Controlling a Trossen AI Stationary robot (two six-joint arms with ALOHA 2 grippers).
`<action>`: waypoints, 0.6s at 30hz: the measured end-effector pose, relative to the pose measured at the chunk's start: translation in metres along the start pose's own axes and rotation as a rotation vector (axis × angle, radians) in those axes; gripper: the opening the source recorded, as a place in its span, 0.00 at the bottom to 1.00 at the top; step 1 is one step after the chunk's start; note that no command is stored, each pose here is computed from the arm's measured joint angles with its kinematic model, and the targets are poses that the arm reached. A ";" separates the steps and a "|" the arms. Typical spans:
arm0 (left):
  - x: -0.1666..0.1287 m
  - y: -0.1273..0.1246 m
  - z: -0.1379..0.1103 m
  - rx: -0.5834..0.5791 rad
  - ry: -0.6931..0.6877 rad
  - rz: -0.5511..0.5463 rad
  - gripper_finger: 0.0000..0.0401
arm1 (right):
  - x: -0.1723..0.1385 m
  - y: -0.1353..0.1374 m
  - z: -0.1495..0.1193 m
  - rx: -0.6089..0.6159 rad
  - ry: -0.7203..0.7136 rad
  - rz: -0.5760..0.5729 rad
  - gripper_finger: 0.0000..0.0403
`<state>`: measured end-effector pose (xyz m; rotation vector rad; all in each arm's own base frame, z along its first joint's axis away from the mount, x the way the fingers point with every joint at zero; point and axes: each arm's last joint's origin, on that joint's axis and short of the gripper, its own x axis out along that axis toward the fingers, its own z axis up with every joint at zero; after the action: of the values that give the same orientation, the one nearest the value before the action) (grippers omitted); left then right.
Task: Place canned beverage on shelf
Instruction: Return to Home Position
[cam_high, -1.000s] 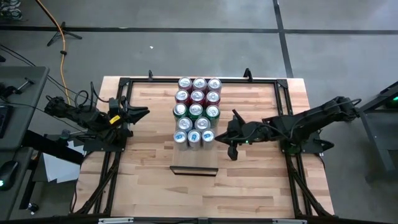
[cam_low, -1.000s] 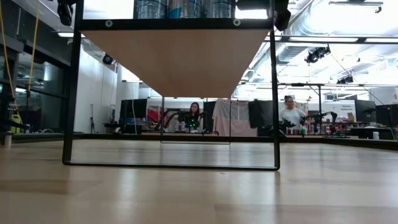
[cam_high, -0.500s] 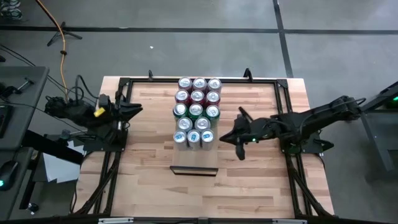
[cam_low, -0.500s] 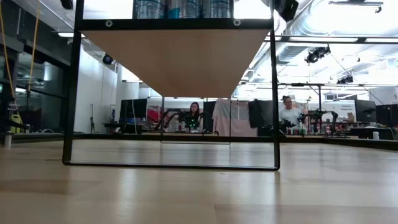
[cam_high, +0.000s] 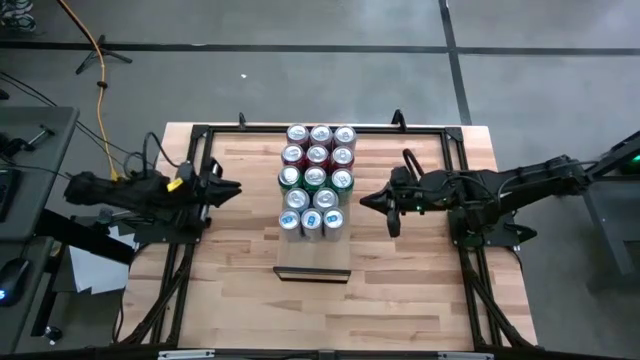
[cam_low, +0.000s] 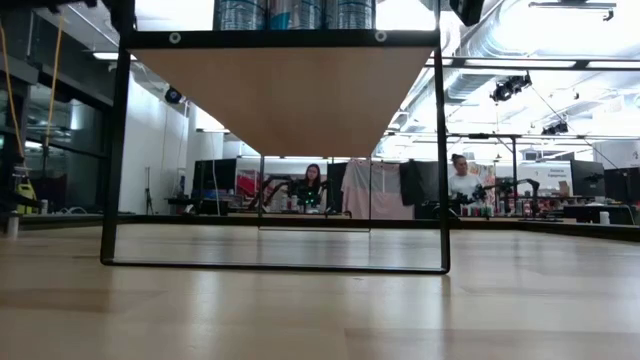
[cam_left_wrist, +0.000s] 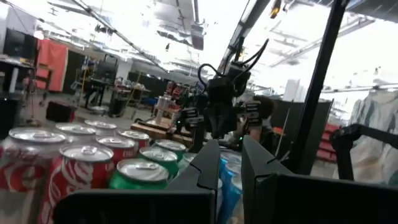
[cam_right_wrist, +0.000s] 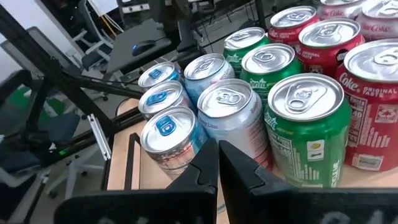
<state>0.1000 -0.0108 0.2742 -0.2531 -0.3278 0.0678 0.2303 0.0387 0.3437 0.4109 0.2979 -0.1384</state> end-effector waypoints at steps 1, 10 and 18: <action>-0.001 0.002 -0.004 -0.007 -0.005 -0.001 0.00 | 0.000 0.000 0.000 0.006 0.002 0.001 0.00; -0.016 0.022 -0.035 -0.065 -0.036 0.006 0.00 | 0.000 0.002 -0.001 0.029 0.047 0.078 0.00; -0.027 0.033 -0.062 -0.134 -0.047 0.018 0.00 | 0.000 0.002 -0.003 0.026 0.077 0.095 0.00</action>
<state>0.0942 0.0033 0.2009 -0.3879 -0.3779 0.0694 0.2297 0.0416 0.3415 0.4562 0.3519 -0.0333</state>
